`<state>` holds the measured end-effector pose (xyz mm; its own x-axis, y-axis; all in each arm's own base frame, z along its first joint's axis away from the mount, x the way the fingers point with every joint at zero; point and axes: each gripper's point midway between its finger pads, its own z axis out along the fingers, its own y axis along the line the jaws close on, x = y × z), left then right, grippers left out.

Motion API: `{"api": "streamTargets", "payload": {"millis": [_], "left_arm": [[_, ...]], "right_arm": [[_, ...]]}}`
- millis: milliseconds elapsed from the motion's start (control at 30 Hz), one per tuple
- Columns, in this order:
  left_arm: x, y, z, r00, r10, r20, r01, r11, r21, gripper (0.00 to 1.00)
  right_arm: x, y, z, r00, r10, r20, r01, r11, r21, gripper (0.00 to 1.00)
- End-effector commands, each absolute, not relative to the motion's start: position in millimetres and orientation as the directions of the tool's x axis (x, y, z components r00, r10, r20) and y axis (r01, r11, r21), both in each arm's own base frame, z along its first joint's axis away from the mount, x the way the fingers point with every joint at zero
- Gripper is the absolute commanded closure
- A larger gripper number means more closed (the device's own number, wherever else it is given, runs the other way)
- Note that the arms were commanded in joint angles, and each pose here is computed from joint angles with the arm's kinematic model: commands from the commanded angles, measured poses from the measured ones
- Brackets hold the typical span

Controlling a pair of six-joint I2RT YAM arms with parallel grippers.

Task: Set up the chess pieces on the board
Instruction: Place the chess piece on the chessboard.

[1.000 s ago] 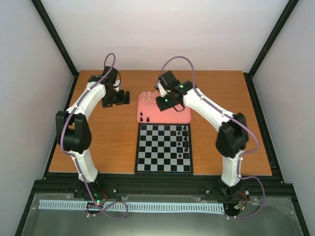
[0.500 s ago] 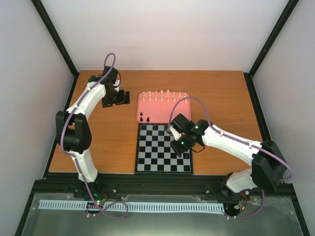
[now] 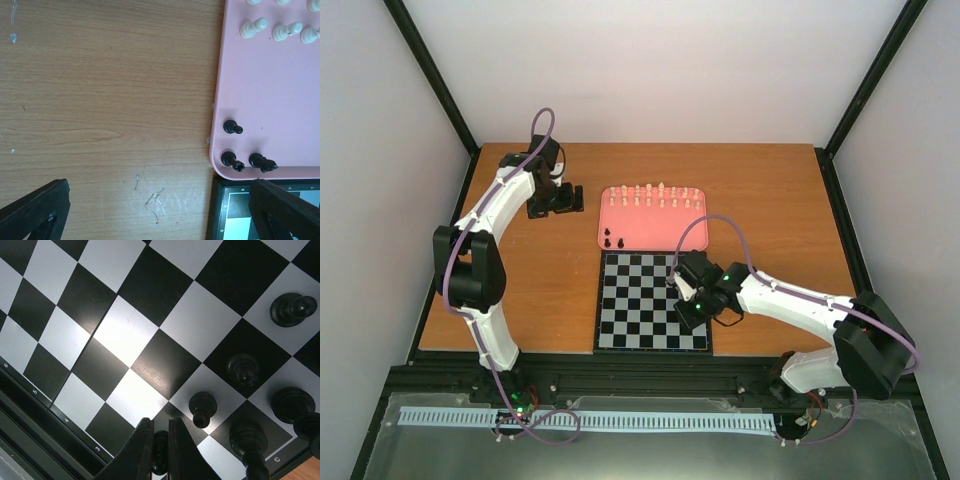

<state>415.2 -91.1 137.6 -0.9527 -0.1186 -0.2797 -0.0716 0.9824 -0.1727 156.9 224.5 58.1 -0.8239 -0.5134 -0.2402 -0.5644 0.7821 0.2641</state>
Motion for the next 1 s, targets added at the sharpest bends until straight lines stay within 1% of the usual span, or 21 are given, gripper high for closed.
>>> {"api": "streamTargets", "payload": {"millis": [0,433,967], "left_arm": [[417.0,-89.9,145.6,-0.944,-0.128,-0.305,-0.077,0.982,-0.174,0.00],[418.9,-91.5,140.6,-0.948,-0.129,-0.290,-0.079,0.981,-0.178,0.00],[419.8,-92.2,136.8,-0.951,-0.130,-0.280,-0.081,0.980,-0.179,0.00]], "right_arm": [[157.2,232.3,63.7,-0.814,-0.507,-0.283,-0.577,0.765,0.287,0.97],[149.6,230.3,58.3,-0.822,-0.520,-0.234,-0.570,0.765,0.300,0.97],[149.1,220.3,44.0,-0.844,-0.506,-0.180,-0.537,0.804,0.257,0.97]]}}
